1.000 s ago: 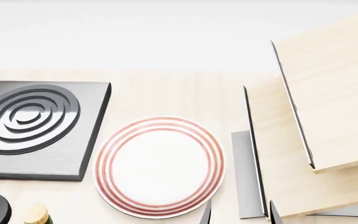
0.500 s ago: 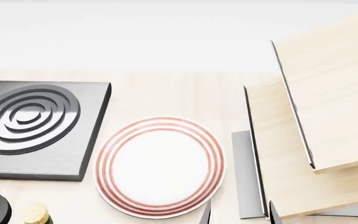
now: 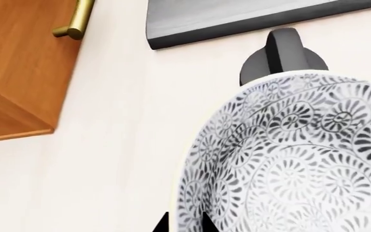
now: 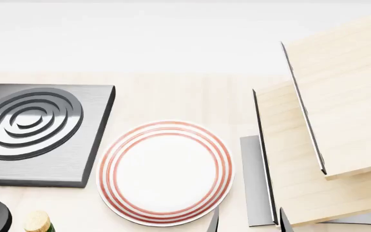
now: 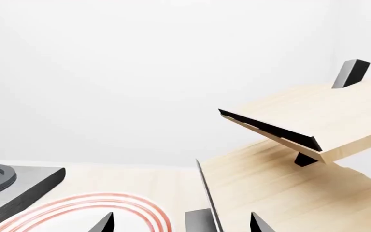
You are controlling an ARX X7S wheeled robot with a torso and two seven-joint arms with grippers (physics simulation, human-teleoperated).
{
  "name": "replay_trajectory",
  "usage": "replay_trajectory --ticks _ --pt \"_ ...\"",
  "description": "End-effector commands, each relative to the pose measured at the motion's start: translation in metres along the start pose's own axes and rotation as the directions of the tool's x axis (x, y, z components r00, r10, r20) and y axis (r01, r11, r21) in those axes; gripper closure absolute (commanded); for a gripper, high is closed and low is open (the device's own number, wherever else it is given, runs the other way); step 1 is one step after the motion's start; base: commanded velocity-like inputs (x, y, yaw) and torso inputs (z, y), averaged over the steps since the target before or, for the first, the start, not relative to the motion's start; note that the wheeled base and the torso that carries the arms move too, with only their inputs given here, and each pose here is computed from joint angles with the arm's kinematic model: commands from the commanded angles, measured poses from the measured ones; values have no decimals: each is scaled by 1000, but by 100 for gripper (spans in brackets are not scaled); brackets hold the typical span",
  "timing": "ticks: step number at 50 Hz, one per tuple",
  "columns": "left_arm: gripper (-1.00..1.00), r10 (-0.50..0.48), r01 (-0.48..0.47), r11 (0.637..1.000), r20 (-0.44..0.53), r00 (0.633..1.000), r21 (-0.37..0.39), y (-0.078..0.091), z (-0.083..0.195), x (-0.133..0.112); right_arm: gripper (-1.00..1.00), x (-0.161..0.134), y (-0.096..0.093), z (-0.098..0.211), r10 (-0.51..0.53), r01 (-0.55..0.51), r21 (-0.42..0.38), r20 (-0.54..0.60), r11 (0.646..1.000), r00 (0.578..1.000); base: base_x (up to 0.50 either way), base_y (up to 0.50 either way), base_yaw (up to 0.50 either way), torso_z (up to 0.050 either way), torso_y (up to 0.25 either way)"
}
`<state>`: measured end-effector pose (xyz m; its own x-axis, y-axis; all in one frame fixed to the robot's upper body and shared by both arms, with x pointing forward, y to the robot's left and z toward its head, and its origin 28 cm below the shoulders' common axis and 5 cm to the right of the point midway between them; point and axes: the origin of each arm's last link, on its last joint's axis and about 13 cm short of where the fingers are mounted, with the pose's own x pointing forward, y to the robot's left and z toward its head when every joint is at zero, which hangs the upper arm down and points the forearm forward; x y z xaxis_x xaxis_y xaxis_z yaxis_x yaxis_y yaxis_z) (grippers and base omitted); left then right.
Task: Pick up the akita bowl and put it on the plate.
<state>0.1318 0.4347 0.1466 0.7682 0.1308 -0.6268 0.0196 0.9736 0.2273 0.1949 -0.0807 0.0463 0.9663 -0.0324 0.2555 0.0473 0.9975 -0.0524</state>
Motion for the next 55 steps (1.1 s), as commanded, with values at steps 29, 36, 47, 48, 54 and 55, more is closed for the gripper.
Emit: replay_trajectory --ticks 29,36,47,48,54,55 --pt "100 -51 36 996 198 979 77 -9 24 -32 -100 1 1 -2 1 -1 2 -6 1000 1000 0 0 0 0 0" --pt "100 -32 11 997 268 963 78 -7 33 -38 -100 1 1 -2 -2 2 3 -8 1000 1000 0 0 0 0 0" --pt "100 29 -54 997 400 916 49 -2 48 -46 -100 1 0 0 -1 1 3 -6 1000 1000 0 0 0 0 0" --pt "100 36 -61 997 411 911 46 -1 49 -46 -100 1 0 0 -1 1 3 -7 1000 1000 0 0 0 0 0" --pt "100 81 -107 994 496 864 24 1 58 -51 -100 1 0 0 -3 3 2 -7 1000 1000 0 0 0 0 0" --pt "100 75 -95 995 502 862 15 2 59 -51 -100 0 0 0 -2 2 2 -7 1000 1000 0 0 0 0 0"
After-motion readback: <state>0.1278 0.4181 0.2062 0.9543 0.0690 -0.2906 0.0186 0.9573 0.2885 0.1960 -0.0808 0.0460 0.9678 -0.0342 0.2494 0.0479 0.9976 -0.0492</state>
